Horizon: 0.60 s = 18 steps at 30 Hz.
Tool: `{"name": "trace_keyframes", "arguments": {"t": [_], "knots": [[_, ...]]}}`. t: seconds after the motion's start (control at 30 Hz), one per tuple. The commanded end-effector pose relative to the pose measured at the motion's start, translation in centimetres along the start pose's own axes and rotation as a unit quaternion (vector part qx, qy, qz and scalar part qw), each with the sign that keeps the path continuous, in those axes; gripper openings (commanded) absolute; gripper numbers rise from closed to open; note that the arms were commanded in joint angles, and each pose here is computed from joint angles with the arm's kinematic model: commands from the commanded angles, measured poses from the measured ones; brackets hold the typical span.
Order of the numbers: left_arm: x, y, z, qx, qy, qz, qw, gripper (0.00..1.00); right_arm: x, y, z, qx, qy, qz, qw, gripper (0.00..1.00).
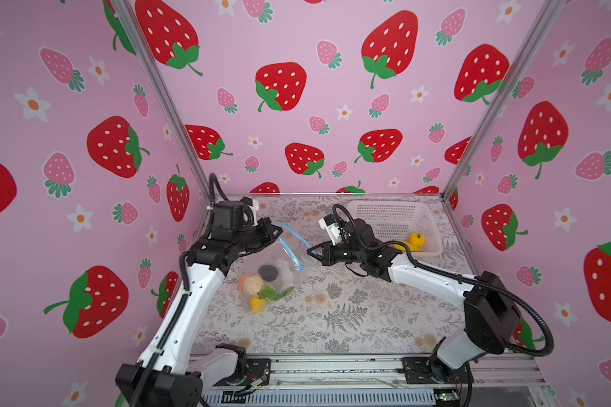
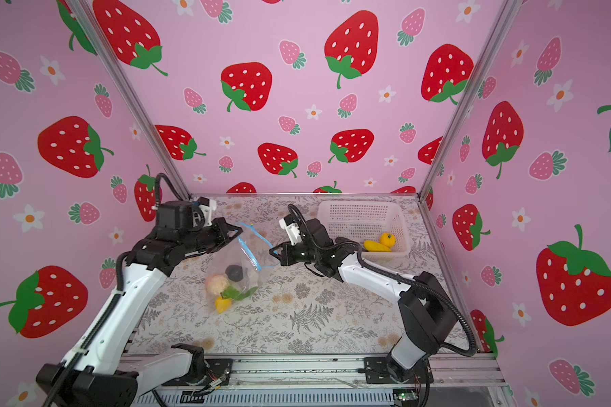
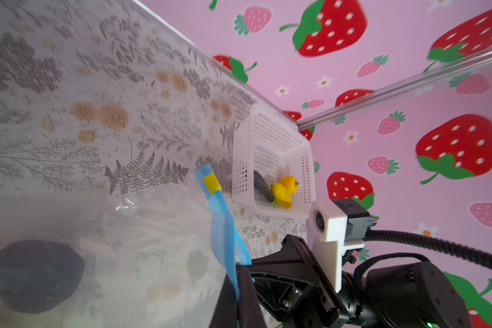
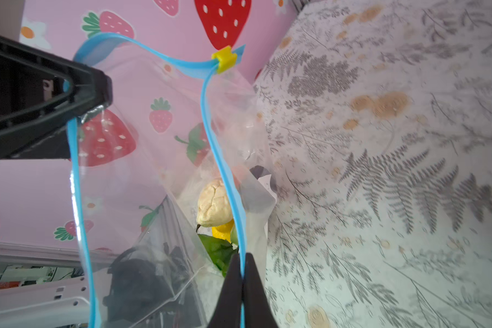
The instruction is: Place the food in the zip-top bag and seal the zipper
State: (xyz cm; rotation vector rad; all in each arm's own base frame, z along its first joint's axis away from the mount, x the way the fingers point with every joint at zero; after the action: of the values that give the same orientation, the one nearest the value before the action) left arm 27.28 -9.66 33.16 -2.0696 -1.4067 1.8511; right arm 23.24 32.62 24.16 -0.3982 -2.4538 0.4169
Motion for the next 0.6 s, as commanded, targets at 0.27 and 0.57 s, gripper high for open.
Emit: {"name": "trace_keyframes", "arguments": {"t": [0.27, 0.57], "knots": [[-1.7, 9.4, 4.7, 0.15, 0.04, 0.006, 0.988, 0.0, -3.9, -7.9, -3.2, -0.026, -0.084, 0.09, 0.992, 0.43], [-3.0, 12.8, 6.4, 0.226, 0.049, 0.006, 0.973, 0.0, -15.8, -13.1, -5.5, 0.129, -0.248, 0.308, 0.909, 0.53]]}}
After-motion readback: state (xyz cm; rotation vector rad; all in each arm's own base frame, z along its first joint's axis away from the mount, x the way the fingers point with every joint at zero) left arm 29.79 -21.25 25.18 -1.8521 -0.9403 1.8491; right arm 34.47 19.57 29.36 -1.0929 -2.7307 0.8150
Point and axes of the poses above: each gripper's point midway between its finger pads, its own y axis out along the fingers, its own x axis along the line the jaws close on, z = x × y, the point moved 9 cm from there along -y, back along the fingers, and after that the axes turned 11 degrees about -y, right-handed, at the moved point
